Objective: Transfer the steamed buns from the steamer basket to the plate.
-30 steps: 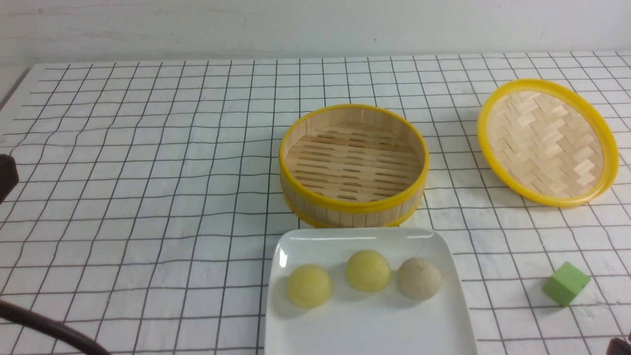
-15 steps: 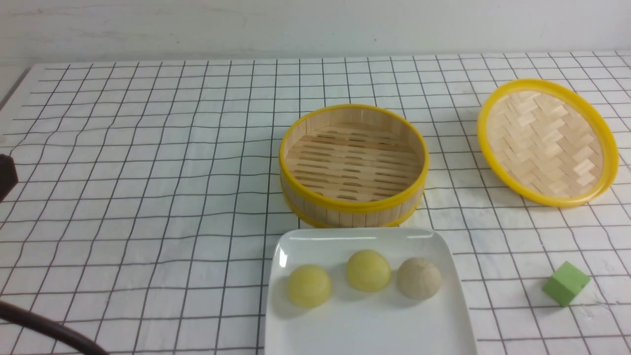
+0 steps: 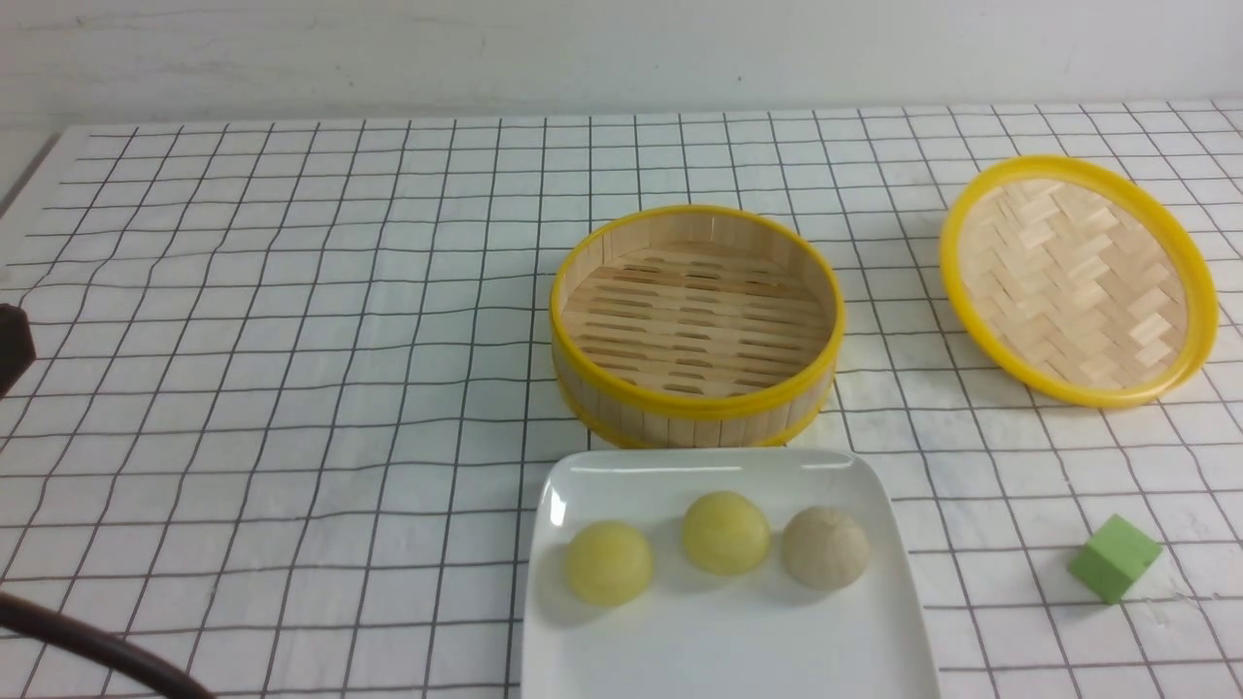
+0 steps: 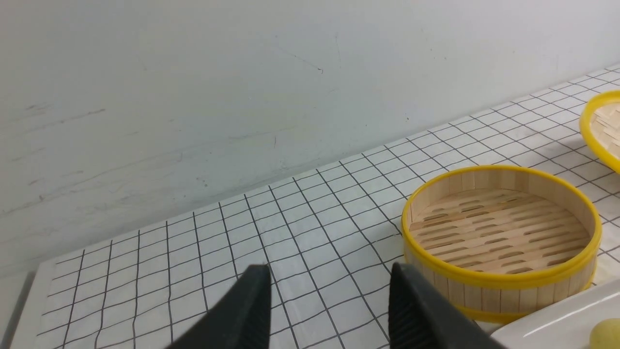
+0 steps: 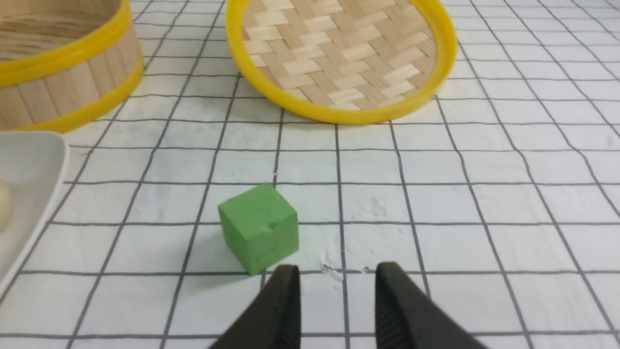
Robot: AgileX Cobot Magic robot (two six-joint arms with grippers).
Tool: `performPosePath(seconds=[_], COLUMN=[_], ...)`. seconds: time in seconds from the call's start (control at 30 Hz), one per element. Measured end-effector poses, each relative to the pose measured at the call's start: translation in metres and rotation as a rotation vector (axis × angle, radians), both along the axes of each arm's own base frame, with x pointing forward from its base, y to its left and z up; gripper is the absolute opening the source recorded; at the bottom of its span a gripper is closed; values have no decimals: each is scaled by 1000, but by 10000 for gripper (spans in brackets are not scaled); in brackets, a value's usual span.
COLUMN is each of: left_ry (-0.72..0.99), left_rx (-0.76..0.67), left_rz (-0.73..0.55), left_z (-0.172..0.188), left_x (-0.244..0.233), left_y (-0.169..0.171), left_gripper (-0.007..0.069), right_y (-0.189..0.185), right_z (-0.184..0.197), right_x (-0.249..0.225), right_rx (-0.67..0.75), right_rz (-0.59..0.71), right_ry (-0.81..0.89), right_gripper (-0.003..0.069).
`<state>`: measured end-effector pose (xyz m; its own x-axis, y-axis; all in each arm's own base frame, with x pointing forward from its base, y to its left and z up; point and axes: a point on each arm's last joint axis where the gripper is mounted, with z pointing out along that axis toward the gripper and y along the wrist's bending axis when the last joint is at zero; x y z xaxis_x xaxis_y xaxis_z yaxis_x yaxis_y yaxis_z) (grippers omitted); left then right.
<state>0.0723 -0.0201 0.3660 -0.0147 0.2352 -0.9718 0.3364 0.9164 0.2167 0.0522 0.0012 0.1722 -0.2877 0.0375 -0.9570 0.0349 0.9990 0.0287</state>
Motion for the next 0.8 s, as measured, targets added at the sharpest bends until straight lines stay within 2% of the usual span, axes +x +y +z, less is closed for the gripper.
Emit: performPosePath(seconds=[0.8], left_ry=[-3], left_rx=[-2], left_rz=[-2], left_z=[0], left_x=[0], left_y=[0], left_gripper=[356], right_y=[-1], right_z=[0], right_x=[0], right_rx=[2], right_rz=[-18], right_ry=[12], right_gripper=[243])
